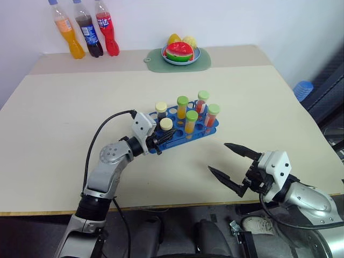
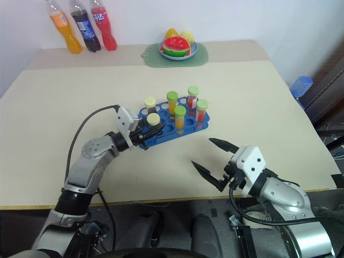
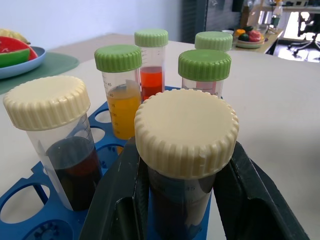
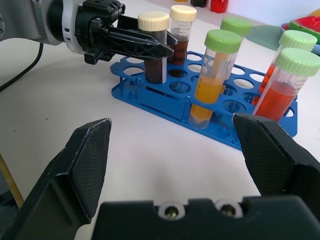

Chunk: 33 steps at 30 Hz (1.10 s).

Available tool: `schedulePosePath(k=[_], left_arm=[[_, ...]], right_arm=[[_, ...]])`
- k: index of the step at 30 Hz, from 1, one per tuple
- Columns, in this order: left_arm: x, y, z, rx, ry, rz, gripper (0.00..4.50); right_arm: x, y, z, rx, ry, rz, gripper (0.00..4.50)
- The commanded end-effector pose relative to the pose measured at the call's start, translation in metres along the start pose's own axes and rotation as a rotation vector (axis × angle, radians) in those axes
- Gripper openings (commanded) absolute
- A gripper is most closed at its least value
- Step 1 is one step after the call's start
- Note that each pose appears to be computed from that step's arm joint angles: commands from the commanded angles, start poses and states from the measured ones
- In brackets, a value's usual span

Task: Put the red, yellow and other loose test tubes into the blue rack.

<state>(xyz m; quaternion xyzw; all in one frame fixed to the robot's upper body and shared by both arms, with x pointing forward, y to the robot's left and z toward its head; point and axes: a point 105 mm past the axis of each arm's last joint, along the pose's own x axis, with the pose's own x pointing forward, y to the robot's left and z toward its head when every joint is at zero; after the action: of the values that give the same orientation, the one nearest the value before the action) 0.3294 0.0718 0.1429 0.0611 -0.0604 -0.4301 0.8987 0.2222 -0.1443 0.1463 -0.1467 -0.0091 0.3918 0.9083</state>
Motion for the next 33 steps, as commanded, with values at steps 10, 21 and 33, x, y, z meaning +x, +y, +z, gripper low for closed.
schedulePosePath(k=[10, 21, 33], left_arm=[[0.007, -0.006, 0.014, 0.040, -0.051, -0.014, 1.75], [0.021, -0.013, 0.036, -0.002, -0.085, -0.035, 1.75], [0.021, -0.026, 0.052, 0.044, -0.032, -0.030, 1.75]], right_arm=[[-0.001, -0.001, 0.014, -0.031, -0.032, 0.012, 4.29], [-0.003, -0.001, 0.015, -0.029, -0.024, 0.012, 4.29], [-0.007, 0.001, 0.015, -0.012, -0.008, 0.025, 4.29]])
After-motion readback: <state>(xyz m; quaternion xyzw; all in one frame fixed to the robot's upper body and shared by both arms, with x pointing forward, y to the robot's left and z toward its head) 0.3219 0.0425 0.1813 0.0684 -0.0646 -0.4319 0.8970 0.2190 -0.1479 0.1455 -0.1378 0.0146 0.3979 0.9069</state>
